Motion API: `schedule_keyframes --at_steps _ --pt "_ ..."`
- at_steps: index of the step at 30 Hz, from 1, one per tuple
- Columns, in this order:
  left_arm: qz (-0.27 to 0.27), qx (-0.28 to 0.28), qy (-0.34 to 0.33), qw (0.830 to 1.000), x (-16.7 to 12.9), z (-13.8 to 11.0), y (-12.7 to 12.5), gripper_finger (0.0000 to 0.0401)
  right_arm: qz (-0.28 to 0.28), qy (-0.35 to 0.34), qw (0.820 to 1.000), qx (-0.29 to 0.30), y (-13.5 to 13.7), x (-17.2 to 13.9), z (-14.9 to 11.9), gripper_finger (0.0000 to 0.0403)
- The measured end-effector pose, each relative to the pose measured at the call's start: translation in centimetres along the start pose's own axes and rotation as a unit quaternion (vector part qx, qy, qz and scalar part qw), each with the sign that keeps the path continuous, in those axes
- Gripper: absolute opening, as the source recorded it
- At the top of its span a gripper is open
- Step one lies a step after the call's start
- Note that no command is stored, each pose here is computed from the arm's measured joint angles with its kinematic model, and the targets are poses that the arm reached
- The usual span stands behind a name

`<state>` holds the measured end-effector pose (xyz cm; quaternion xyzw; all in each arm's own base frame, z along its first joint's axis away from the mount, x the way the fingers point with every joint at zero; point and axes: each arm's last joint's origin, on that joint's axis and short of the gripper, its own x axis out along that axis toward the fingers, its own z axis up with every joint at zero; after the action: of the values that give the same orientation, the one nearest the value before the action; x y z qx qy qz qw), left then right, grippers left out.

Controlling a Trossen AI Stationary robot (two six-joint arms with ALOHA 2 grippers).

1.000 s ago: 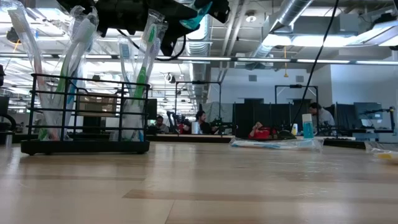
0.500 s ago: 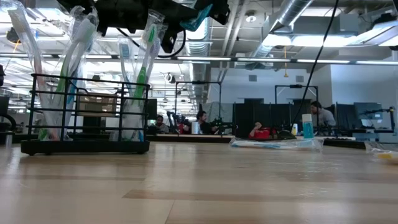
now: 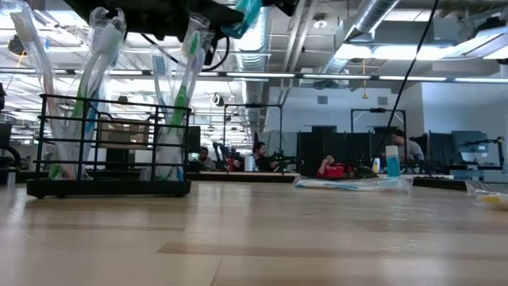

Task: Pick & Place toothbrushing station
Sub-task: Put the left mouthwash into the middle section of the mesh organizer

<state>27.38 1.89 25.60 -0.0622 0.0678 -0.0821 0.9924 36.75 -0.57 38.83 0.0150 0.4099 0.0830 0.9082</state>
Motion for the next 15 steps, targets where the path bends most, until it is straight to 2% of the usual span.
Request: schedule_keyframes --at_steps 6,15 --pt "0.020 0.023 -0.055 0.998 -3.2 1.0 -1.1 0.0044 -0.002 -0.029 1.000 -0.009 0.2 -1.0 0.4 0.0107" --pt "0.058 0.060 -0.132 0.988 -7.5 1.2 -2.9 0.0044 -0.008 -0.122 0.991 -0.055 0.5 -1.3 2.2 0.0107"
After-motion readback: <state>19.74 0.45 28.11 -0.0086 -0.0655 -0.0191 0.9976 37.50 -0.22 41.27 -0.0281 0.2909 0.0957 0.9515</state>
